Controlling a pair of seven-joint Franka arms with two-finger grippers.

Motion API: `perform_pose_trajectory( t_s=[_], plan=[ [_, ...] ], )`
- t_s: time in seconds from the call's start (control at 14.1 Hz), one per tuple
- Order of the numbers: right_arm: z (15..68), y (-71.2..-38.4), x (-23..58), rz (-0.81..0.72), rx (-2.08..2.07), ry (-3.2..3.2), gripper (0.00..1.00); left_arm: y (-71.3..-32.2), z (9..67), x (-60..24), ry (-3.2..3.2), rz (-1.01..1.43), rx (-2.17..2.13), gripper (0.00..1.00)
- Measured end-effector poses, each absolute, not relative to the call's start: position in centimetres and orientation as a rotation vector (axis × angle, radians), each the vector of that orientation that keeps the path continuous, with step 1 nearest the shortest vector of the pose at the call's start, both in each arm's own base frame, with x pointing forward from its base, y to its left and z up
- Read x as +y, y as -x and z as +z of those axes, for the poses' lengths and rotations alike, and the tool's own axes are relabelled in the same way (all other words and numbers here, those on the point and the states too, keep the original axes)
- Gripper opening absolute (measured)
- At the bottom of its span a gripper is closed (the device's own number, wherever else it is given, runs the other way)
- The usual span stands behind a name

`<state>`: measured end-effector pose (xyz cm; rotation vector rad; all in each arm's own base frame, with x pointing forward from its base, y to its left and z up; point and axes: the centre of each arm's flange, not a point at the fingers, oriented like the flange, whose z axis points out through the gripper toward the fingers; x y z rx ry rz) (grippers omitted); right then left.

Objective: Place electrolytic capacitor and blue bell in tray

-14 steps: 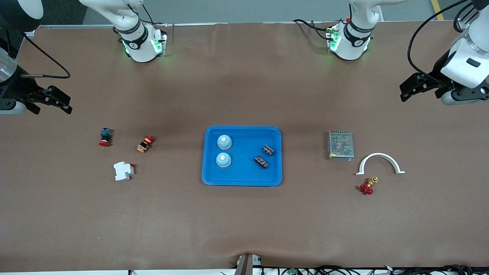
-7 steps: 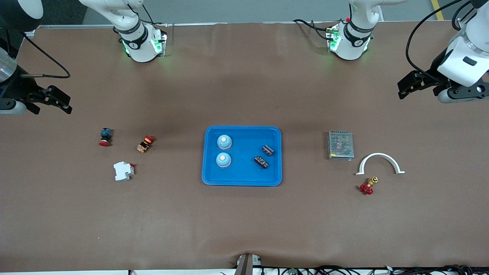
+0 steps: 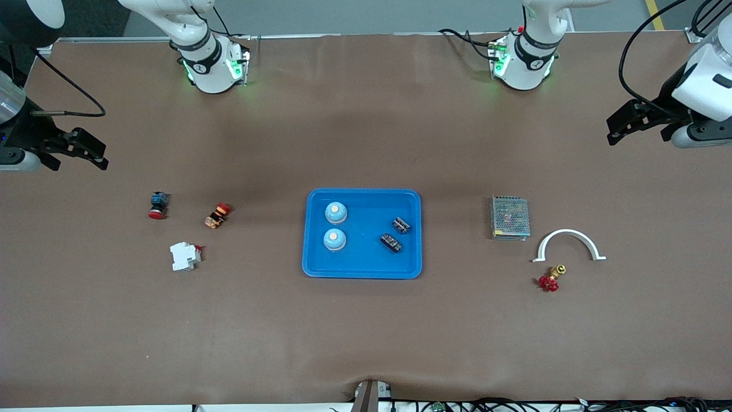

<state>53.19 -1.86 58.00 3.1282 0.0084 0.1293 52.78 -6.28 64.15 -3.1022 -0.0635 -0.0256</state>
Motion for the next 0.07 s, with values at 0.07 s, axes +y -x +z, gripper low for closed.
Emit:
perform_pose_trajectory(
  t_s=[0.07],
  plan=[
    [58.00,-53.19,-1.83,0.129,0.011,-3.129,1.00,-52.78,64.18,-6.22,3.102,-0.024,-0.065,1.00]
  ],
)
